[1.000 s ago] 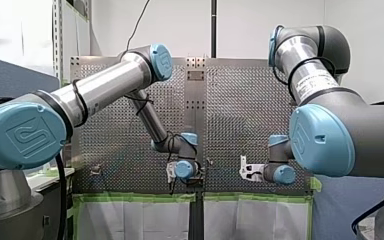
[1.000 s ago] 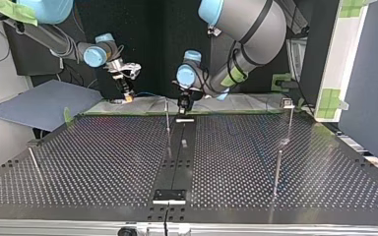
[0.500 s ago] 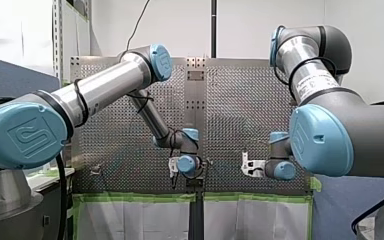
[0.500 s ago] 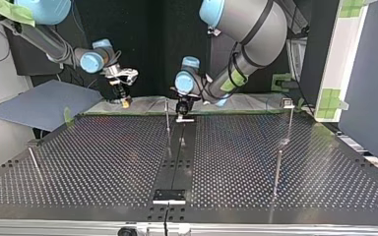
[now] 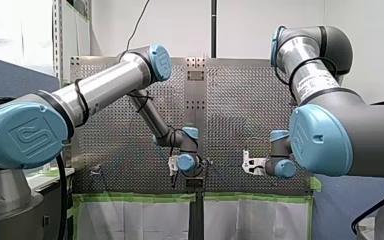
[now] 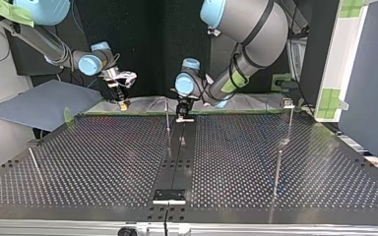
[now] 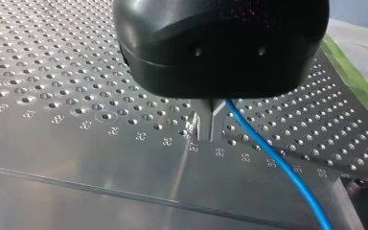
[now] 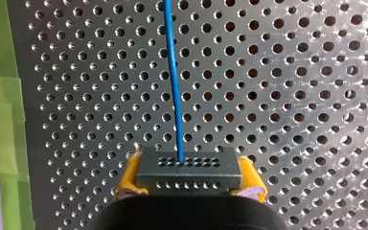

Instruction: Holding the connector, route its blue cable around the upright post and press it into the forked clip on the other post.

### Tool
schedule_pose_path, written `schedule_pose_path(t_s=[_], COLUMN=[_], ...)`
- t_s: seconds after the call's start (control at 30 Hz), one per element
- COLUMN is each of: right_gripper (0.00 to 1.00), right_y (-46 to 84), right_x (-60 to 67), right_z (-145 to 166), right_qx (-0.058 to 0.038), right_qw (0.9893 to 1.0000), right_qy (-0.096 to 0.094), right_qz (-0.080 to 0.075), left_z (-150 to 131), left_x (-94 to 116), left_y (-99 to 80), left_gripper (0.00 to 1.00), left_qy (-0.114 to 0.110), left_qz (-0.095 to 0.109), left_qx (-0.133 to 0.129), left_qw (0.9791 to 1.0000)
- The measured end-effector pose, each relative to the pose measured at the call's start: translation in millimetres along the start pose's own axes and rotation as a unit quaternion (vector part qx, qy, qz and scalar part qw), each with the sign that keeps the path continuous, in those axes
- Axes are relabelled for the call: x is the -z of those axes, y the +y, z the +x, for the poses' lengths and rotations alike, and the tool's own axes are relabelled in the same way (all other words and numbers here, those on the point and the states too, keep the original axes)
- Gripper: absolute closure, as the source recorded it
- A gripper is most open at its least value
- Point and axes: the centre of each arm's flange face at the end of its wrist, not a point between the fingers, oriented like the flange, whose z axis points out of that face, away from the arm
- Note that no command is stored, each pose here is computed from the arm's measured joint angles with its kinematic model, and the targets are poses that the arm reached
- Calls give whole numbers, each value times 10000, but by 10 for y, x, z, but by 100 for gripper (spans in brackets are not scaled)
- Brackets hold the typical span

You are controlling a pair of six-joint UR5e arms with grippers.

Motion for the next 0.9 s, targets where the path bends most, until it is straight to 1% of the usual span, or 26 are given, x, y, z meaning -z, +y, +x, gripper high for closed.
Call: schedule_pose_path(t_s=[0.07,0.1,0.13,0.17,0.2,0.27,0.3,0.33,0.37,0.4,0.43,0.57,0.7,0.8,0.9], right_gripper=[100,100,100,100,100,100,100,100,100,100,100,100,100,100,100], right_y=[1,0,-3,-7,-15,-25,-31,-35,-37,-39,-40,-43,-45,-46,-50], right_x=[-1,-1,-1,-2,-3,-4,-5,-5,-5,-4,-4,-2,1,2,5], right_z=[0,0,0,-1,-1,-2,-5,-6,-7,-10,-11,-15,-22,-24,-30], right_qx=[5,7,9,10,12,14,14,13,13,12,11,5,-11,-14,-15], right_qw=[10000,10000,10000,10000,10000,10000,10000,10000,10000,10000,10000,10000,10000,10000,10000], right_qy=[1,1,1,0,0,0,-2,-4,-6,-9,-12,-20,-36,-46,-62], right_qz=[-1,0,4,8,15,27,34,38,42,45,47,51,52,52,54], left_z=[6,8,11,12,19,29,31,38,42,49,53,78,112,138,180], left_x=[6,10,16,22,28,49,58,69,77,87,94,127,174,211,269], left_y=[4,5,4,1,-2,-15,-20,-23,-23,-22,-24,-43,-84,-111,-126], left_gripper=[86,86,79,64,64,45,45,27,15,15,0,0,0,0,0], left_qy=[31,48,72,90,112,170,198,238,268,310,342,483,648,784,952], left_qz=[-6,-7,-7,-5,-3,1,3,4,4,6,14,108,255,374,489], left_qx=[-24,-42,-74,-104,-138,-230,-267,-307,-330,-358,-377,-434,-475,-502,-533], left_qw=[10000,10000,9999,9999,9998,9996,9994,9992,9991,9989,9987,9978,9964,9950,9928])
